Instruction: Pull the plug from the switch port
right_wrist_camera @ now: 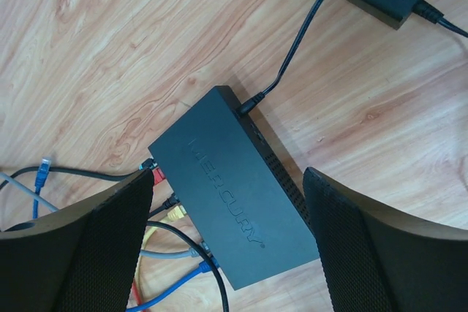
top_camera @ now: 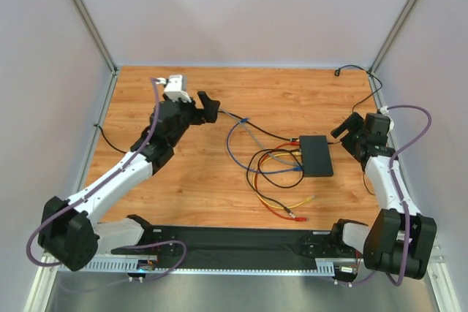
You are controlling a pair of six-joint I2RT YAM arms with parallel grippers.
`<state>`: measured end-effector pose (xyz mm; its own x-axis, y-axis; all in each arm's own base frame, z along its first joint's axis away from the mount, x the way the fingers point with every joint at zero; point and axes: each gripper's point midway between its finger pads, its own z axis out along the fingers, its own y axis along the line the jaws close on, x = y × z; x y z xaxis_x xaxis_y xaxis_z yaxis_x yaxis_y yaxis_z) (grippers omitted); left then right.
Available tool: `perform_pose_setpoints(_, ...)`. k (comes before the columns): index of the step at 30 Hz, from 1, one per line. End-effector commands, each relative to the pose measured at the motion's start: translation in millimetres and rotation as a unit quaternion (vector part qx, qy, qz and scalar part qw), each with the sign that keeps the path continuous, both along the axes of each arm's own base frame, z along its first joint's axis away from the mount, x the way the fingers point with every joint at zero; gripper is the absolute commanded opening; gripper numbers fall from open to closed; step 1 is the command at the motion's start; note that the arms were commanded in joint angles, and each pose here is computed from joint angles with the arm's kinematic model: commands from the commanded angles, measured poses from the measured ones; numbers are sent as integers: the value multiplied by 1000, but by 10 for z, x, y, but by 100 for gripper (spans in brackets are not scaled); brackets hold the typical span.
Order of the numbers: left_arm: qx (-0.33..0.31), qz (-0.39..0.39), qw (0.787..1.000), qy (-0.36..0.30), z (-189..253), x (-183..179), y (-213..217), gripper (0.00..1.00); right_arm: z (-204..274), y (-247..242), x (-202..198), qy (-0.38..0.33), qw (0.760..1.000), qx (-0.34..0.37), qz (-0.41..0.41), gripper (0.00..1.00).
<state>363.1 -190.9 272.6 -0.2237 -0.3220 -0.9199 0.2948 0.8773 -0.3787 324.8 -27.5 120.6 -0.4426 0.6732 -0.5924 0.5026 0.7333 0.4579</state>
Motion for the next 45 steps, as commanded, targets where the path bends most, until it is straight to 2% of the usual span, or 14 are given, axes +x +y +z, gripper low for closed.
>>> perform_pose_setpoints(1,57,-2,998,16,-122,-46,-303,100,-17,45,50,-13,998,56,1,84)
perform_pose_setpoints(3,97,-103,990,24,-251,-168,-730,100,-54,42,63,-10,998,70,4,82)
perform_pose_setpoints(6,100,-152,982,51,-260,-192,-1050,100,-92,21,80,-7,997,72,0,81)
perform_pose_setpoints(9,52,-238,970,25,-139,-284,-1441,100,-155,-15,76,1,997,76,-9,82)
perform_pose_setpoints(11,42,-235,971,-1,-42,-218,-1588,100,-182,-25,83,4,997,77,-10,82)
perform_pose_setpoints(17,107,-294,949,25,-224,-219,-2417,97,-322,-100,77,23,995,93,-30,82)
perform_pose_setpoints(19,128,-312,941,37,-354,-235,-2688,85,-340,-107,95,21,993,109,-32,82)
perform_pose_setpoints(21,157,-325,931,57,-658,-207,-2869,67,-363,-117,102,25,992,120,-35,83)
perform_pose_setpoints(28,188,-388,897,95,-1046,-406,-3424,40,-399,-154,119,24,990,133,-39,81)
perform_pose_setpoints(32,185,-414,883,121,-1285,-506,-3630,17,-449,-126,172,22,988,146,-33,74)
perform_pose_setpoints(35,182,-417,878,151,-1509,-514,-3712,8,-493,-60,215,21,986,166,-18,61)
perform_pose_setpoints(36,184,-417,875,162,-1606,-515,-3733,4,-497,-30,222,18,984,175,-14,51)
perform_pose_setpoints(38,183,-422,870,177,-1726,-544,-3749,0,-498,-2,250,10,982,189,-16,41)
perform_pose_setpoints(45,182,-411,870,203,-1910,-563,-3718,0,-562,-22,279,17,974,218,-59,37)
